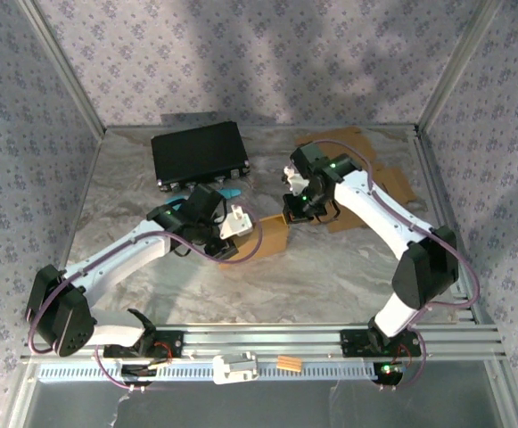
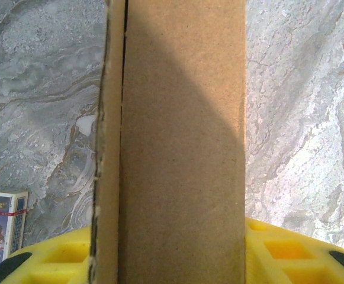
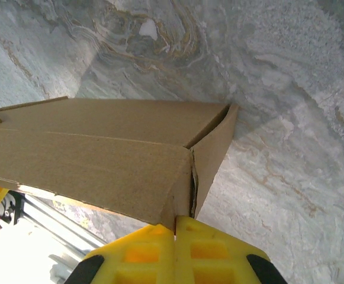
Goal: Fold the paper box
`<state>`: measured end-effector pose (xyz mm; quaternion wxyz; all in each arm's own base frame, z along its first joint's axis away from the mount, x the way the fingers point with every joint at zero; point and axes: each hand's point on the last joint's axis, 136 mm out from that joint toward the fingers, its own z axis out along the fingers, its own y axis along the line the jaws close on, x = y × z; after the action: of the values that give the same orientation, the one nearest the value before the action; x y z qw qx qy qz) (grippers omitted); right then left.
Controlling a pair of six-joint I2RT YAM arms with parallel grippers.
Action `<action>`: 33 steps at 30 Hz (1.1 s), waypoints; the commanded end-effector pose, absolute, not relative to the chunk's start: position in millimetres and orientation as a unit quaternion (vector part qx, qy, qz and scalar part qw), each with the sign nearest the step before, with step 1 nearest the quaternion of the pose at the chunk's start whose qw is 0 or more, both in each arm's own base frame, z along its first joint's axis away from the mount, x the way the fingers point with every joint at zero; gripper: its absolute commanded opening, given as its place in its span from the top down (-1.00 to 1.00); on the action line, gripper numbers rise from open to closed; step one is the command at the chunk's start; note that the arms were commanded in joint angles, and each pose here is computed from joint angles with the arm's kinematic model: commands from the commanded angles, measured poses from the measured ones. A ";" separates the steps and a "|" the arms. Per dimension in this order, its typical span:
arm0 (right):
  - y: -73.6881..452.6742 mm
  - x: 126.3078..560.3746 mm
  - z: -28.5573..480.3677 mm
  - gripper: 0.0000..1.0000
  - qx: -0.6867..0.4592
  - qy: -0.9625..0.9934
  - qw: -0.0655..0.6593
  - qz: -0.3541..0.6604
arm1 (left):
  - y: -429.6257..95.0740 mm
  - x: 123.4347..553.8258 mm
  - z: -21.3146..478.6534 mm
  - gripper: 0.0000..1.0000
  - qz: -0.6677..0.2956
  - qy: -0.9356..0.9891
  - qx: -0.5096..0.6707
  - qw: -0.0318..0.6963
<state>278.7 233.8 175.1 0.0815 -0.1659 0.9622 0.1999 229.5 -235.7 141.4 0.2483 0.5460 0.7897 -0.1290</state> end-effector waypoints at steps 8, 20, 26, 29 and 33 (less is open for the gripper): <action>223.3 281.3 175.4 1.00 -0.166 0.966 0.111 0.166 | -236.2 241.5 180.3 -0.07 -0.141 0.796 0.499 0.310; 238.1 277.7 181.2 1.00 -0.179 0.963 0.126 0.155 | -222.2 228.8 178.8 -0.24 -0.144 0.809 0.472 0.320; 238.0 277.5 181.6 1.00 -0.173 0.966 0.131 0.139 | -210.0 245.1 203.4 -0.22 -0.117 0.833 0.405 0.358; 237.5 278.7 182.2 1.00 -0.169 0.968 0.131 0.133 | -201.8 242.7 215.8 -0.09 -0.127 0.861 0.345 0.352; 239.0 278.8 183.1 1.00 -0.166 0.969 0.130 0.132 | -178.0 227.6 222.4 0.00 -0.123 0.887 0.280 0.345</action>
<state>277.9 240.1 178.3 0.1293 -0.1751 0.9654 0.1438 235.0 -200.3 203.2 0.3385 0.3548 0.8623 -0.1265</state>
